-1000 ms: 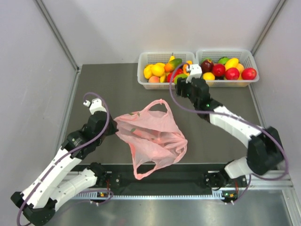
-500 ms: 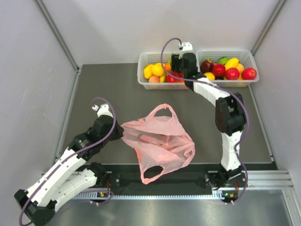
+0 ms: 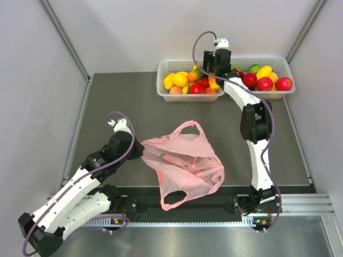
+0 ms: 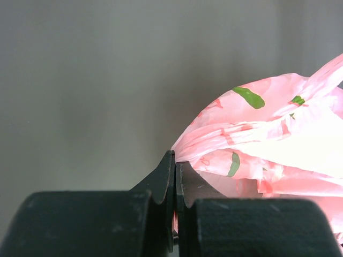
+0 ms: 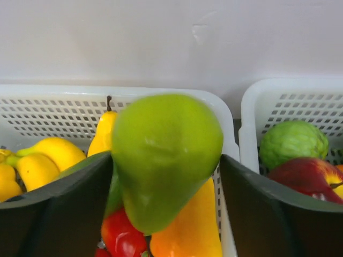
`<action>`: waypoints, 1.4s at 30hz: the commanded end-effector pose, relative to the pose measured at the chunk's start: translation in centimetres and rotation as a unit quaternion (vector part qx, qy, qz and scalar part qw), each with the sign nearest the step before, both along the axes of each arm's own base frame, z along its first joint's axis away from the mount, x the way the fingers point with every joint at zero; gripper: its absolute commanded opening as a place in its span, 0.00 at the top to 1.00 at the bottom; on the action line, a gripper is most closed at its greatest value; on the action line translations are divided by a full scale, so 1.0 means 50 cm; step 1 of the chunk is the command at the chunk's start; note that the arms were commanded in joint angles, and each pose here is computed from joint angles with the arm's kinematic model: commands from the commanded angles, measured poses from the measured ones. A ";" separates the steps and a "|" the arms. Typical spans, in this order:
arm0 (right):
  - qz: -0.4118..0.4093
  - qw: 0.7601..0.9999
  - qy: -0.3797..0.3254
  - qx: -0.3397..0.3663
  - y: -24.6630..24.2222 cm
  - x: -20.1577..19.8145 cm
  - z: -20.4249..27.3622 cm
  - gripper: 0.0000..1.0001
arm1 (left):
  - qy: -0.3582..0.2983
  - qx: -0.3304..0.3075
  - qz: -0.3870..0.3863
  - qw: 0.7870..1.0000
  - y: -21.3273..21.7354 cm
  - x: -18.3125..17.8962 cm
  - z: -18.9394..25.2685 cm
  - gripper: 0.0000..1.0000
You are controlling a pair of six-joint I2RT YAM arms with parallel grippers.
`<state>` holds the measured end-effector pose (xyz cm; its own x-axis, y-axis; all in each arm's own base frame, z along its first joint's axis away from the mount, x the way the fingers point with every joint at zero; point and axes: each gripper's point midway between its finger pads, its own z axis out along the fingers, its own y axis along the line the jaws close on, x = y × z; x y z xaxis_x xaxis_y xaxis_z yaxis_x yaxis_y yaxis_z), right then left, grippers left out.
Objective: Untie the knot of the plastic bag and take out the fruit
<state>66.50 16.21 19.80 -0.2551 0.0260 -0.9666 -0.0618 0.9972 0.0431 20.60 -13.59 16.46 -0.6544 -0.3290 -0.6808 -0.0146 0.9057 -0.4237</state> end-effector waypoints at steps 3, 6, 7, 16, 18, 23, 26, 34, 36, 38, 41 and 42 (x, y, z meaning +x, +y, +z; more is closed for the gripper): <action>0.014 0.999 -0.042 0.006 0.004 0.006 0.098 0.01 | -0.016 -0.022 -0.002 1.000 -0.018 0.017 0.013 1.00; 0.019 0.998 -0.051 0.009 0.004 0.001 0.136 0.00 | -0.015 -0.022 -0.002 1.000 -0.017 0.015 0.012 1.00; 0.022 0.998 -0.054 0.008 0.006 -0.002 0.145 0.00 | -0.016 -0.022 -0.002 1.000 -0.017 0.015 0.013 1.00; 0.014 0.995 -0.094 0.034 -0.026 -0.111 0.299 0.00 | -0.035 -0.035 -0.011 0.999 -0.023 0.017 0.033 1.00; 0.029 0.994 -0.097 0.043 -0.026 -0.183 0.323 0.00 | -0.045 -0.046 -0.025 0.998 -0.035 0.018 0.045 1.00; 0.076 0.988 -0.084 0.105 -0.018 -0.357 0.277 0.00 | -0.074 -0.055 -0.052 0.994 -0.050 0.021 0.074 1.00; 0.112 0.982 -0.053 0.140 -0.015 -0.475 0.259 0.00 | -0.089 -0.058 -0.062 0.992 -0.052 0.021 0.089 1.00; 0.235 0.961 -0.018 0.141 0.011 -0.789 0.227 0.00 | -0.115 -0.072 -0.078 0.988 -0.058 0.015 0.127 0.93; 0.246 0.958 -0.015 0.146 -0.005 -0.858 0.224 0.00 | -0.123 -0.077 -0.085 0.986 -0.061 0.013 0.140 0.87; 0.252 0.956 0.002 0.147 -0.019 -0.906 0.203 0.00 | -0.131 -0.085 -0.091 0.984 -0.064 0.009 0.153 0.64; 0.256 0.952 -0.034 0.164 -0.055 -0.987 0.234 0.00 | -0.137 -0.088 -0.094 0.982 -0.064 0.006 0.165 0.16; 0.256 0.952 -0.022 0.164 -0.063 -1.008 0.221 0.00 | -0.135 -0.086 -0.094 0.983 -0.062 0.005 0.165 0.01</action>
<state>19.44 13.94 32.35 -0.2066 0.2170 -0.9541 -0.5453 0.7841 0.2964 20.40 -16.21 21.00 -0.5852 -0.3022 -0.7525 0.2201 0.8340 -0.5060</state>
